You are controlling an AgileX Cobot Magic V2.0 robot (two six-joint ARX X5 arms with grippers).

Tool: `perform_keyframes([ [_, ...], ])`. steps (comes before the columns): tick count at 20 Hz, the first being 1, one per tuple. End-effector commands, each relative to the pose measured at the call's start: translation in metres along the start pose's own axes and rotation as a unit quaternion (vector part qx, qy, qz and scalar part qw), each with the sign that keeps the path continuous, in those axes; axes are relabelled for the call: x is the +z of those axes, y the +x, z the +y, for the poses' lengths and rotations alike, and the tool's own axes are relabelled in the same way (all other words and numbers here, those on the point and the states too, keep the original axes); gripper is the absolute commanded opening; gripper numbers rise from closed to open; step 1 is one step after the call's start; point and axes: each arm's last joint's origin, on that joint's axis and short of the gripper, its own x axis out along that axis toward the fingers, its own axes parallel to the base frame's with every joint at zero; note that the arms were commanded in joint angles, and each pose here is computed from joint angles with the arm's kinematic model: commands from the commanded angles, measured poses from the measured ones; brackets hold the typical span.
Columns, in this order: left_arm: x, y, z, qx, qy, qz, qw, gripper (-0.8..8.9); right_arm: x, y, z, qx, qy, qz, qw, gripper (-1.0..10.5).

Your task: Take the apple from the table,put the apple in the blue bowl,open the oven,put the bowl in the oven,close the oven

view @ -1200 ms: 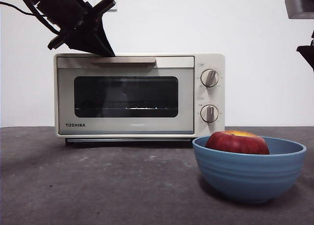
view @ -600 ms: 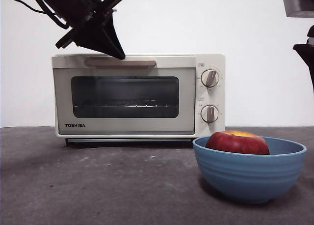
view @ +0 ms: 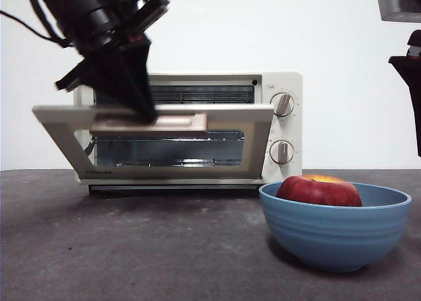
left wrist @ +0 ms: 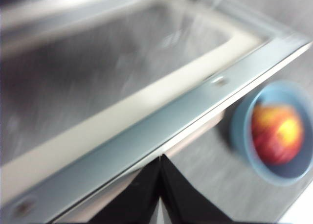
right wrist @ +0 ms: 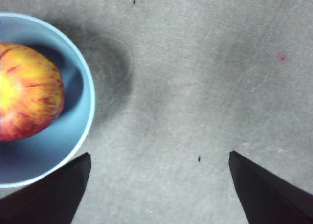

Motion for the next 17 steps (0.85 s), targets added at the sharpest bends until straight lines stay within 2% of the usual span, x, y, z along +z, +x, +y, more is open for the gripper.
perform_keyframes([
  [1,-0.001,0.004,0.003,0.014,0.015,0.019,1.000,0.07,0.001,0.001,0.002,0.010,0.001,0.002,1.000,4.5],
  [5,-0.006,-0.001,0.001,0.012,0.018,0.038,0.999,0.07,0.000,0.001,0.003,0.032,0.000,0.012,0.999,4.5],
  [7,-0.006,-0.009,-0.004,0.008,0.029,0.026,0.999,0.07,0.000,0.001,0.002,0.034,0.003,0.012,0.999,4.5],
  [12,-0.009,-0.049,-0.018,0.005,0.058,-0.046,0.997,0.07,0.003,0.004,-0.007,0.060,0.022,0.021,0.998,4.2],
  [17,-0.022,-0.095,-0.034,0.001,0.088,-0.121,0.989,0.07,0.013,0.019,-0.011,0.100,0.036,0.031,0.994,4.2],
])
